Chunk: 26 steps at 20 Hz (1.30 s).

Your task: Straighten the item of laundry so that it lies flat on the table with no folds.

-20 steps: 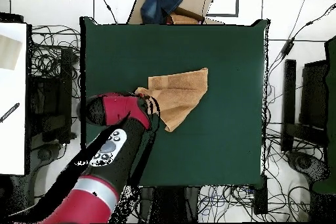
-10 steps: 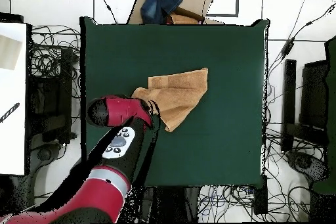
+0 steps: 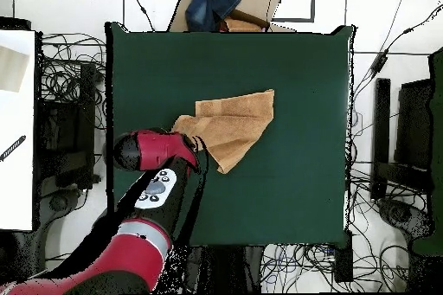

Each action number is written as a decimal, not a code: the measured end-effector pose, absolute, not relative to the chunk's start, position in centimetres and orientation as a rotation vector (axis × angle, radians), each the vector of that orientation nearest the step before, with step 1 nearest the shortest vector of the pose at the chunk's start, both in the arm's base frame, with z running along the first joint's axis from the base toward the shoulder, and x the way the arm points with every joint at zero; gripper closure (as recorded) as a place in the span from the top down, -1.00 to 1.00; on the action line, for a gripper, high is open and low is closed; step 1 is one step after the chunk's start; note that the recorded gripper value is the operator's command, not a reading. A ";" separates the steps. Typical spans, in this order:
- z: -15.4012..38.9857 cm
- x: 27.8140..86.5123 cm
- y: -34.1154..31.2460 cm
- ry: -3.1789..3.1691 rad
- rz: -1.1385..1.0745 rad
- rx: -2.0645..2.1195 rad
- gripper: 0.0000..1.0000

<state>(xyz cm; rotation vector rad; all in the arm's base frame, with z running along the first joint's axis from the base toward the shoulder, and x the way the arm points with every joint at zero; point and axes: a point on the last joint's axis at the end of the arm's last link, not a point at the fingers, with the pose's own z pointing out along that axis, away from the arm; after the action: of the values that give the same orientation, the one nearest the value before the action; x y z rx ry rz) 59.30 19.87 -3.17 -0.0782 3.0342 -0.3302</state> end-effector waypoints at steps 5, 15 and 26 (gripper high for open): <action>-3.3 59.0 19.7 3.033 -0.333 -0.076 1.00; -2.5 59.1 19.9 3.026 -0.326 -0.070 1.00; 0.0 60.5 20.6 2.986 -0.297 -0.053 1.00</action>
<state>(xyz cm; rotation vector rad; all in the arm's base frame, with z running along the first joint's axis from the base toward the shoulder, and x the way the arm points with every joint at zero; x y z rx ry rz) 60.47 20.61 -0.03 -0.0530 2.9863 -0.2965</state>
